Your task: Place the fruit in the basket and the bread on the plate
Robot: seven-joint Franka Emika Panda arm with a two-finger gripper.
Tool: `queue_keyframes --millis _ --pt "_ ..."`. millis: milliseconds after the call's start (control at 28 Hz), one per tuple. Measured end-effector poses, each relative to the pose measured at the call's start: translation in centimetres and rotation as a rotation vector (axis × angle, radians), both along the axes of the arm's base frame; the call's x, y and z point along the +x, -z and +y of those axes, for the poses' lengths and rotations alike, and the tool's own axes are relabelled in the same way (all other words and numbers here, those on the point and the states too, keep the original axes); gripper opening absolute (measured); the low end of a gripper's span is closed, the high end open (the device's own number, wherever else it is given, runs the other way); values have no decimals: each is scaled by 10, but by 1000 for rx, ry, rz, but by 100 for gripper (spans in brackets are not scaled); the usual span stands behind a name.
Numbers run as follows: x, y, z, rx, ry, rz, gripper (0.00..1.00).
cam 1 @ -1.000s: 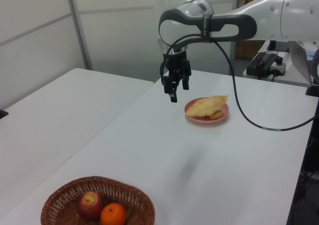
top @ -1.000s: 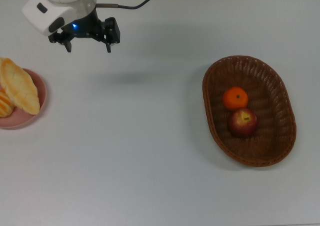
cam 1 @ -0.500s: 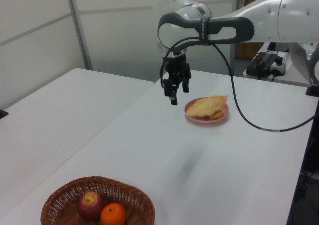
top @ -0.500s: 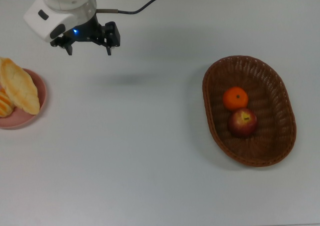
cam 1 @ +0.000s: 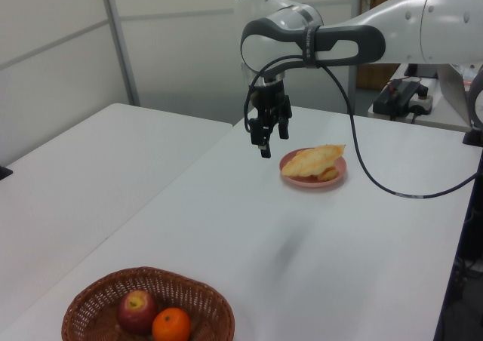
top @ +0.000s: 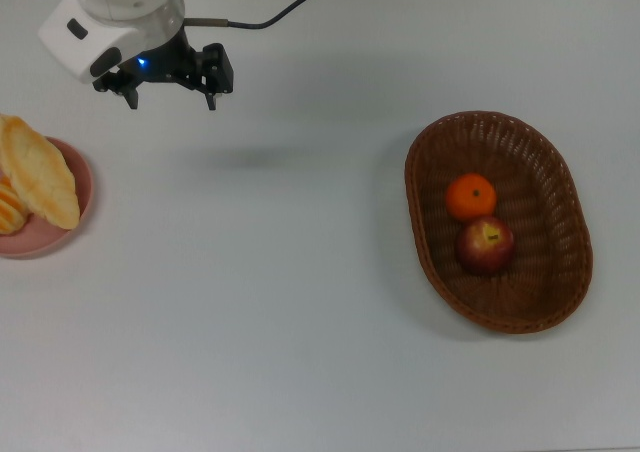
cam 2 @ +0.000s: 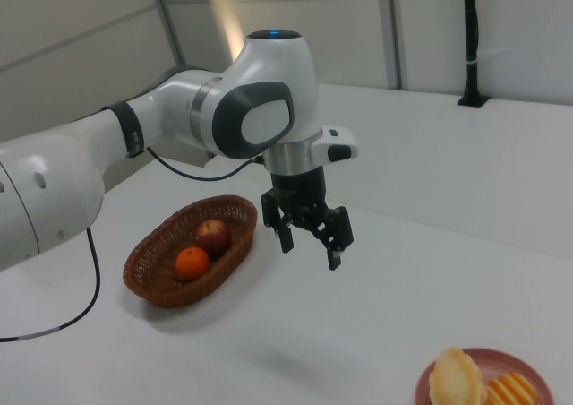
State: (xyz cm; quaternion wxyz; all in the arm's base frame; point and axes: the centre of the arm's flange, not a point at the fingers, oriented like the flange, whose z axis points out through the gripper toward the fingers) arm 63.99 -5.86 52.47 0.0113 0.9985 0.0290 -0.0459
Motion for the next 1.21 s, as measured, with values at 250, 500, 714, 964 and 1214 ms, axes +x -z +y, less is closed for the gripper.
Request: queue_keyframes --millis 250,500,714,964,1214 --pt "-1 1 0 1 0 9 100" --pt "-2 1 1 1 -1 19 100" --pt "-2 1 3 2 -5 18 100" --pt "-4 1 10 5 -15 36 100" --pt "-5 0 2 -22 -10 37 100"
